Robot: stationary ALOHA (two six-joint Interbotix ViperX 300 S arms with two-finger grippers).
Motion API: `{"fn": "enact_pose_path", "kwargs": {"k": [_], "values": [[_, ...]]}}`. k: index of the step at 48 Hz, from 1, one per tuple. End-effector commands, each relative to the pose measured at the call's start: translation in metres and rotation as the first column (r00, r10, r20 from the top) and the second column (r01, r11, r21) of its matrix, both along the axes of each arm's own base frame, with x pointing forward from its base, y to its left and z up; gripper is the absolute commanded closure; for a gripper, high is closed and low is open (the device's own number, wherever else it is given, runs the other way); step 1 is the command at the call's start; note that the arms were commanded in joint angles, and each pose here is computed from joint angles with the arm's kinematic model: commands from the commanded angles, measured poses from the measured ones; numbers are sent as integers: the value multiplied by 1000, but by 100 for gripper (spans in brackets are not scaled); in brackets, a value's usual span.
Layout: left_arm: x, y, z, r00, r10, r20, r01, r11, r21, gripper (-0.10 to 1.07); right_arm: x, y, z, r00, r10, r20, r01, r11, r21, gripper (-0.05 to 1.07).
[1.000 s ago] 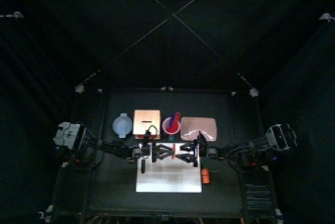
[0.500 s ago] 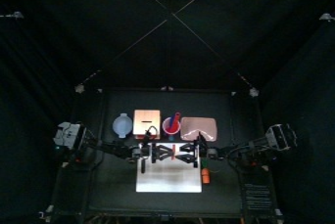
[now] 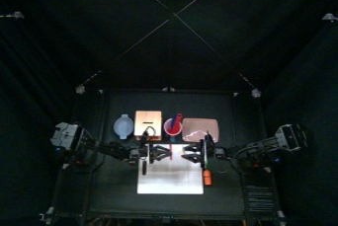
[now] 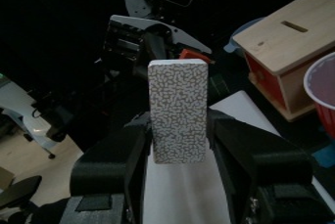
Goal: Pull apart salmon sushi
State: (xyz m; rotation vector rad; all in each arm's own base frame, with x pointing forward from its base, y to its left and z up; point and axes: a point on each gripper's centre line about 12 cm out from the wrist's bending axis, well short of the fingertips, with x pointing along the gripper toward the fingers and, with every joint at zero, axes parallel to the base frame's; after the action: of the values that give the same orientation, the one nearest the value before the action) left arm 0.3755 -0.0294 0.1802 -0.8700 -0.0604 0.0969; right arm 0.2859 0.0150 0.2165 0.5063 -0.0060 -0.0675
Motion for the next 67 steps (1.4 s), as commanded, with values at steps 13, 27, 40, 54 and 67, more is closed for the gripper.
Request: {"fn": "enact_pose_path", "kwargs": {"k": [13, 27, 40, 54, 67], "values": [[1, -3, 5, 999, -13, -46, 13, 1000, -13, 35, 6, 1, 8, 1000, 12, -28, -12, 1000, 11, 38], [-5, -5, -2, 967, -57, -250, 40, 996, -74, 35, 6, 2, 2, 996, 23, -81, -21, 1000, 19, 38], [8, -18, -3, 893, -138, -429, 102, 989, -106, 35, 5, 3, -1, 994, 28, -104, -26, 1000, 18, 38], [12, -17, -6, 838, -169, -519, 124, 985, -120, 35, 4, 5, -5, 989, 40, -142, -37, 999, 23, 38], [1, -15, 6, 847, -175, -502, 169, 984, -59, 35, -3, 7, 3, 992, 54, -114, -52, 998, 20, 38]]}}
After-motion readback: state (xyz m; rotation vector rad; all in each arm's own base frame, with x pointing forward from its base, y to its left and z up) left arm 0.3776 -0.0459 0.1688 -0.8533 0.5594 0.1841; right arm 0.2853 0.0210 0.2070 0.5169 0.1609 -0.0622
